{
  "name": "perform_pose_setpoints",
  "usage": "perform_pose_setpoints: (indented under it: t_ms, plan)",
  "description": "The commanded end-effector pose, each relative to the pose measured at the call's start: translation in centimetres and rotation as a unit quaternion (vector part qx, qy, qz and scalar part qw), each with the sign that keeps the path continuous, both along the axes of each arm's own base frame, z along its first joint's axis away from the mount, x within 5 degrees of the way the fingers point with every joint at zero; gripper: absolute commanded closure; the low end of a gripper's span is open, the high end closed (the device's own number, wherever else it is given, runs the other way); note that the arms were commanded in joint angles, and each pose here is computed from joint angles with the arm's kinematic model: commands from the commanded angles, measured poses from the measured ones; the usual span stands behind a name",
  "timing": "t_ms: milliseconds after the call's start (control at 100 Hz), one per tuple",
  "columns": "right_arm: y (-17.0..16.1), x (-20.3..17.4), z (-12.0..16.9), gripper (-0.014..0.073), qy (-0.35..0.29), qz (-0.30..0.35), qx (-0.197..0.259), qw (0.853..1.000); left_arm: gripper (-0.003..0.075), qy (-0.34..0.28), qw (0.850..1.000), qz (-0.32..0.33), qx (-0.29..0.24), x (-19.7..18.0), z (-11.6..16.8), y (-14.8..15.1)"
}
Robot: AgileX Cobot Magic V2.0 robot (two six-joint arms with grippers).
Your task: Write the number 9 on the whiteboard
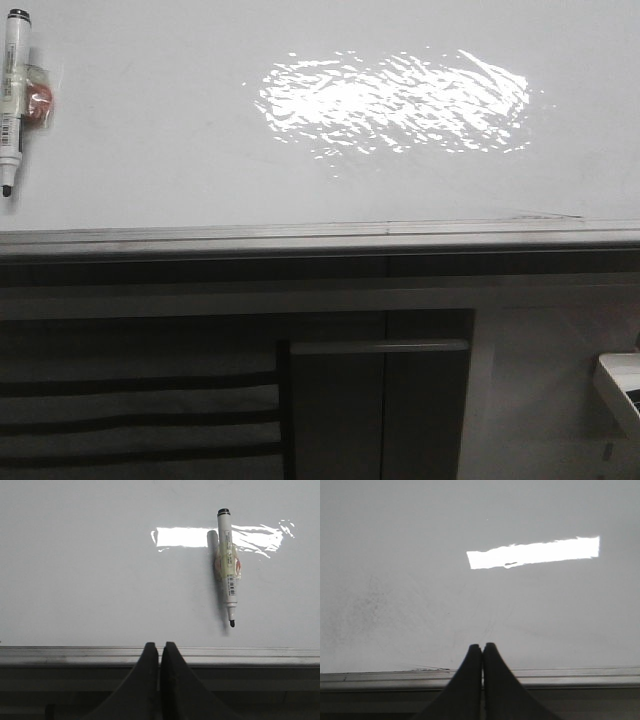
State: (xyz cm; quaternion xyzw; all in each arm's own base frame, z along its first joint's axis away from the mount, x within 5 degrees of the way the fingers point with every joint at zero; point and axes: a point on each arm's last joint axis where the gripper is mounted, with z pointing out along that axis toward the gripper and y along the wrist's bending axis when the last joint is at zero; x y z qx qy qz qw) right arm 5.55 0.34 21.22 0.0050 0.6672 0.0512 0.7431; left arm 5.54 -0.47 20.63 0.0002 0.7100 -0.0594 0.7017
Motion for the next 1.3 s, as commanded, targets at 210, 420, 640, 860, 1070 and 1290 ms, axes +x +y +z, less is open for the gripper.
perform_pose_setpoints:
  t_ms: [210, 420, 640, 860, 1070, 1290]
  plan:
    - [0.0, -0.1, -0.2, 0.0667, -0.031, -0.002, -0.007, 0.999, 0.0741, -0.035, 0.999, 0.001, -0.007, -0.1, -0.2, 0.0]
    - [0.0, -0.1, -0.2, 0.0667, -0.031, -0.002, -0.007, 0.999, 0.0741, -0.035, 0.999, 0.001, -0.007, -0.1, -0.2, 0.0]
    - [0.0, -0.1, -0.2, 0.0667, -0.031, -0.002, -0.007, 0.999, 0.0741, -0.035, 0.999, 0.001, -0.007, -0.1, -0.2, 0.0]
    - [0.0, -0.1, -0.1, 0.0667, -0.035, -0.002, -0.01, 0.999, 0.0741, -0.06, 0.998, 0.001, -0.011, -0.1, 0.3, 0.0]
    - [-0.1, -0.6, 2.8, 0.0667, -0.049, -0.005, -0.009, 0.999, 0.0741, -0.128, 0.992, 0.001, -0.016, -0.8, 3.6, 0.1]
    - [-0.2, -0.9, 7.8, 0.0667, -0.007, -0.012, -0.012, 1.0, 0.0741, -0.124, 0.992, 0.001, -0.011, -2.1, 9.9, 0.2]
